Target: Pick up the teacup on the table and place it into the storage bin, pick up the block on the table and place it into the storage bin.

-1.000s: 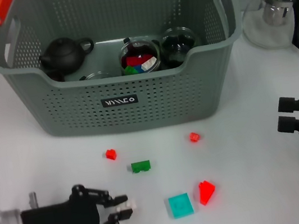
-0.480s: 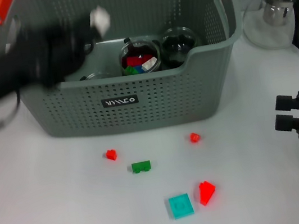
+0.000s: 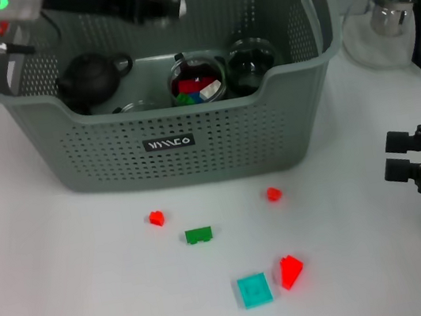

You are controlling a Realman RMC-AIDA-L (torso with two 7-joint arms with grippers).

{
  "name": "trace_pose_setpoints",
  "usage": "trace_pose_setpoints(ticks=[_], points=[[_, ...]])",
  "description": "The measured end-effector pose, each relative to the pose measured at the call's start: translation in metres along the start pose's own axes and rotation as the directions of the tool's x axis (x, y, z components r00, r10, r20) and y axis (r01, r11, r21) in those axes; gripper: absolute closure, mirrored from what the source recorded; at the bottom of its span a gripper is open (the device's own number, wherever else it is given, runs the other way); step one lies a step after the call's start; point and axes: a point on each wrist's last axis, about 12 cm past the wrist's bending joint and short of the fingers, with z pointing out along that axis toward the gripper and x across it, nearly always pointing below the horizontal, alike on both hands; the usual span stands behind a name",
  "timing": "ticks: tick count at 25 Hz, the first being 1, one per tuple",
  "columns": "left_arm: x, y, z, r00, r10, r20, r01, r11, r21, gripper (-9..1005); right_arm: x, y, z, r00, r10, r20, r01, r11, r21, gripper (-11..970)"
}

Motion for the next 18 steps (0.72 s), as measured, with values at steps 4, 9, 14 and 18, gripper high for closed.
trace_pose_setpoints(ticks=[4, 9, 14, 18], points=[[-0.003, -0.008, 0.03, 0.982, 0.022, -0.185, -0.044, 0.993, -0.112, 788, -0.001, 0.0, 0.002, 1.0, -0.002, 0.0, 0.002, 1.0, -0.002, 463], [0.0, -0.026, 0.055, 0.974, 0.089, -0.209, -0.117, 0.985, -0.127, 785, -0.001, -0.001, 0.002, 1.0, -0.002, 0.0, 0.002, 1.0, 0.0, 463], [-0.006, -0.03, 0.029, 0.998, 0.056, -0.028, -0.059, 0.989, -0.133, 623, 0.0, -0.001, 0.001, 1.0, -0.001, 0.002, 0.001, 1.0, 0.003, 464], [0.037, -0.032, -0.012, 0.964, 0.004, 0.266, -0.001, 1.0, -0.011, 449, 0.001, 0.0, 0.002, 1.0, 0.002, 0.003, -0.002, 1.0, 0.003, 464]])
